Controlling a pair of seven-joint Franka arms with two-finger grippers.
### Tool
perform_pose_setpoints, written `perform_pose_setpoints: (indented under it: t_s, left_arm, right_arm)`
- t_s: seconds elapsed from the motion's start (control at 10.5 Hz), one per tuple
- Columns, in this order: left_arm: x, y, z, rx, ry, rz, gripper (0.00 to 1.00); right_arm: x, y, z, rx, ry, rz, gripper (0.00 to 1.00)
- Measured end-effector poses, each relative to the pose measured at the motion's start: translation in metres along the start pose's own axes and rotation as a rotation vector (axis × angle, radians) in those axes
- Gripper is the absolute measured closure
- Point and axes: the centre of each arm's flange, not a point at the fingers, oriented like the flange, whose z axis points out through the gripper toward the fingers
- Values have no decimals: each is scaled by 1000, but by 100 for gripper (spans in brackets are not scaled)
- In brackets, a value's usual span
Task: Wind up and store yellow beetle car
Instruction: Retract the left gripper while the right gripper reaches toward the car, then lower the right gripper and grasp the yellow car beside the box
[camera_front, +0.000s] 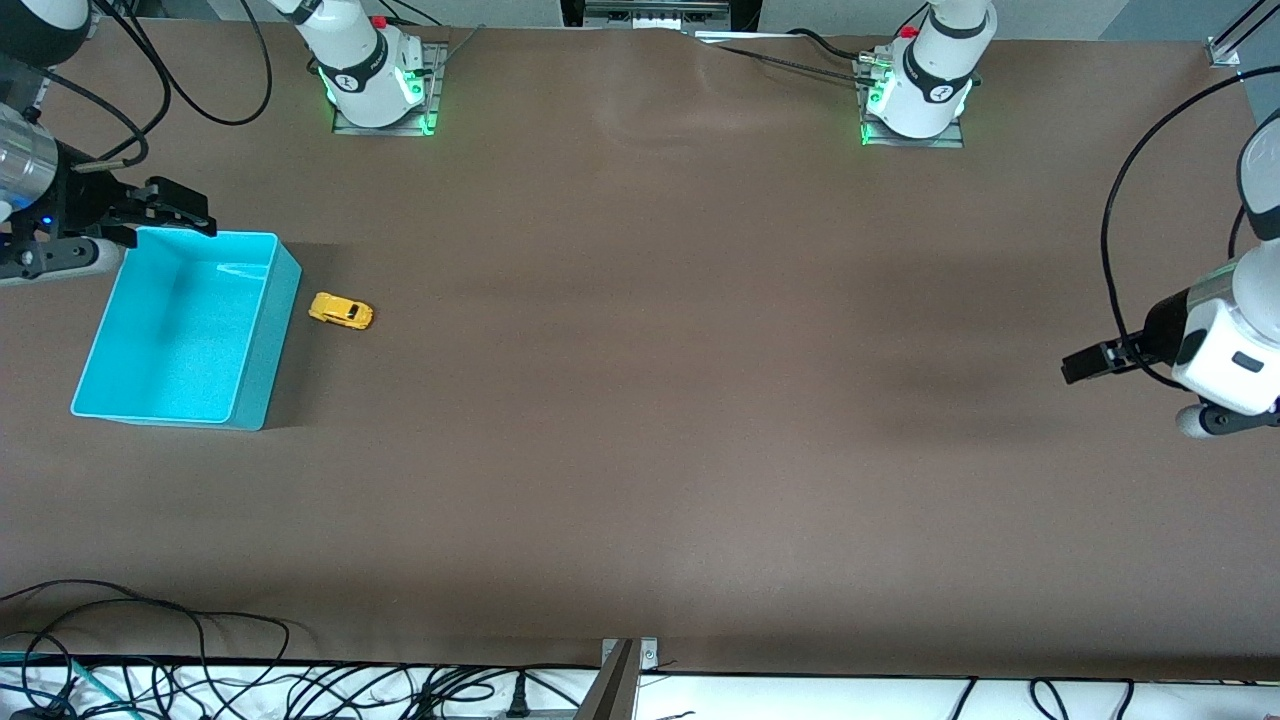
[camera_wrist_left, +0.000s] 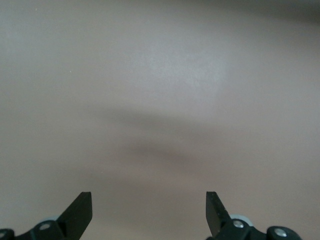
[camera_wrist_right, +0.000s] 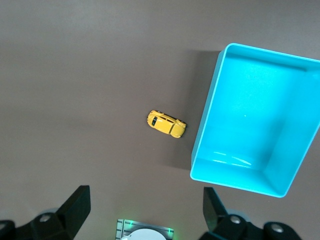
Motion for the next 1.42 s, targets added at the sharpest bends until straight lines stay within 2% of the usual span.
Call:
perform_pose_setpoints:
  t_s: [0.28,0.57,0.76,0.95,1.42]
  left_arm:
    - [-5,0,-8,6,-1,60,0]
    - [-6,2,-7,-4,-4,73,0]
    - [-5,7,-1,-34,-27,47,0]
    - [-7,1,-9,-54,-21,-3,0]
    - [-12,-3,-21,-52,-2,-14,0]
  right_arm:
    - [23,-34,39,-4,-36,-66,0]
    - [22,-61,97,-15,-20,-198,0]
    - [7,-62,146,-17,-32,-375,0]
    - [-4,-49,187,-14,-31,-569,0]
    - [3,-8,256,-30,31,-1040,0]
